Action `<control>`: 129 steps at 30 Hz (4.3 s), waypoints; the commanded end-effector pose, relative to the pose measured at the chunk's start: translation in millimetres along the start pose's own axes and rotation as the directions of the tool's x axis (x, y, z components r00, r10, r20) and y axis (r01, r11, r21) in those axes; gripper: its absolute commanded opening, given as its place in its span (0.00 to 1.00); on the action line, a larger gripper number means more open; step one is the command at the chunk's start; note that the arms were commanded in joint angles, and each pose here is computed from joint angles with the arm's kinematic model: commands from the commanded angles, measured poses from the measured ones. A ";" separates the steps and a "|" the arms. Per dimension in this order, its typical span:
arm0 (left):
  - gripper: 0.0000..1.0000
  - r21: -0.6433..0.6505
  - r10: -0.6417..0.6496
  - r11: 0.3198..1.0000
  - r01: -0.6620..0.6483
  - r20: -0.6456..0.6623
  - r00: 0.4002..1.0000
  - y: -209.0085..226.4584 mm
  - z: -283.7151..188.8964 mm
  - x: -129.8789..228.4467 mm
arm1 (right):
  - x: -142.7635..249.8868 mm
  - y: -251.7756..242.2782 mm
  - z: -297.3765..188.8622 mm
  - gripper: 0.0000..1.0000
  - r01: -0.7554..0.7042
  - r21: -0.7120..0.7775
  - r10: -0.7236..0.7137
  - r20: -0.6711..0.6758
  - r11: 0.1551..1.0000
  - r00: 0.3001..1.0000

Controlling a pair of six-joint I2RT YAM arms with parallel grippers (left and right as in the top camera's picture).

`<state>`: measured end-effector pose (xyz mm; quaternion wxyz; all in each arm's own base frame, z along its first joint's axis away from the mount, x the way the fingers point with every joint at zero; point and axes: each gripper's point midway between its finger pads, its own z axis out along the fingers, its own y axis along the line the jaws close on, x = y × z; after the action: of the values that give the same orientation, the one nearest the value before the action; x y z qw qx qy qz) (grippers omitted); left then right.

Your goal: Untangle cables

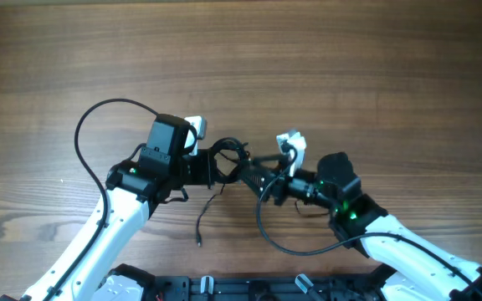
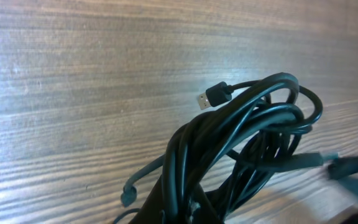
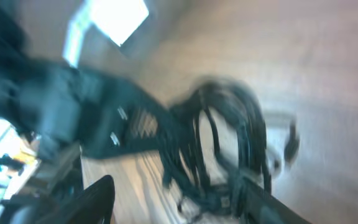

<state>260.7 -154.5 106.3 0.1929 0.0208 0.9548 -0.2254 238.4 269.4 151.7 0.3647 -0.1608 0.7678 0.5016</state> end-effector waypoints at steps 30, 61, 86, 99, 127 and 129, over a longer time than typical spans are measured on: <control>0.05 0.097 0.027 0.995 -0.024 -0.021 0.999 -18.0 -5.7 2.5 | 37.0 -18.1 -2.8 0.39 -0.006 0.042 0.012 -0.158 0.999 0.987; 0.06 0.121 -0.109 0.986 0.115 -0.051 0.993 -23.1 -6.3 4.9 | 27.3 -19.5 -1.5 0.04 0.076 0.048 -0.070 -0.119 0.996 0.990; 0.04 0.334 0.109 0.937 -0.098 -0.016 0.994 -99.4 -6.4 14.8 | -9.8 -40.2 3.1 0.05 -0.170 0.157 0.156 0.098 0.973 0.983; 0.04 0.454 0.227 0.863 -0.222 0.046 0.973 -128.5 -22.2 17.3 | -16.9 -48.4 0.2 0.45 -0.193 0.192 0.166 0.144 0.962 0.975; 0.04 0.648 0.219 0.714 -0.265 0.152 0.964 -76.4 -62.2 -21.5 | -59.5 -31.1 -32.3 0.94 0.068 0.176 -0.104 0.207 0.982 0.973; 0.04 0.650 0.211 0.719 -0.248 0.135 0.968 -74.9 -59.0 -20.7 | -64.6 -35.9 -37.1 0.99 0.061 0.187 -0.103 0.222 0.980 0.970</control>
<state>256.6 -187.6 186.3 0.2284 0.1608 0.8252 -0.4909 282.6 220.8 169.2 0.4552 -0.0839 0.7692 0.4405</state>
